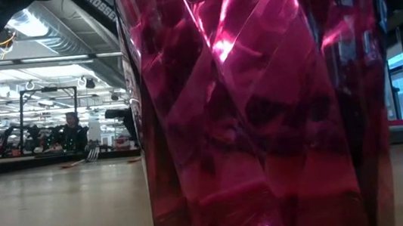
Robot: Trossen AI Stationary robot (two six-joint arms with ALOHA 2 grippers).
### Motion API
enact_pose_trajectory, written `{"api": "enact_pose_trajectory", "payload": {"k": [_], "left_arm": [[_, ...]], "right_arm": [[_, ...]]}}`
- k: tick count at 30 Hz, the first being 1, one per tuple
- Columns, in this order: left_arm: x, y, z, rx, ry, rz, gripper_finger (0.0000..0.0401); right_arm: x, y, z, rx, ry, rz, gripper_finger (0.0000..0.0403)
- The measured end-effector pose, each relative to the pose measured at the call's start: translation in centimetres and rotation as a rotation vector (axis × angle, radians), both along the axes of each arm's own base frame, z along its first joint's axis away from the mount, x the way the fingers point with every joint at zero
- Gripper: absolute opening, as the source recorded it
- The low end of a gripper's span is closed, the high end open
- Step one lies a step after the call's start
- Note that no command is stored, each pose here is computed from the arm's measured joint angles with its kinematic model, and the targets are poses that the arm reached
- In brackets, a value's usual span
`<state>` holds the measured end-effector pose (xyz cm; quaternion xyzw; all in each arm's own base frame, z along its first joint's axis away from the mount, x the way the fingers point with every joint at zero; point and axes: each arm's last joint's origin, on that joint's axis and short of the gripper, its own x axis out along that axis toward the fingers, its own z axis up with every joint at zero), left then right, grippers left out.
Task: Pick and place plate/cup/fork/spoon on tray
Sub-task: Put the orange spoon on the blue tray
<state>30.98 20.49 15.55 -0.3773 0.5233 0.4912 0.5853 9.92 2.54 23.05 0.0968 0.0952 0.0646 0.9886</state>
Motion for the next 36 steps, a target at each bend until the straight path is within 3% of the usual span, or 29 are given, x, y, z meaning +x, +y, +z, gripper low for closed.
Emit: {"api": "enact_pose_trajectory", "payload": {"k": [7,27,36], "left_arm": [[-0.3,-0.2,-1.2,0.005,-0.013,-0.003,0.0074],[-0.4,0.2,-1.3,0.017,-0.030,0.008,0.0073],[-0.4,0.5,-2.7,-0.025,-0.005,0.012,0.0034]], "right_arm": [[0.0,0.0,0.0,-0.001,0.000,0.000,0.0007],[0.0,0.0,0.0,-0.001,0.001,0.000,0.0007],[0.0,0.0,0.0,0.000,0.001,0.000,0.0007]]}}
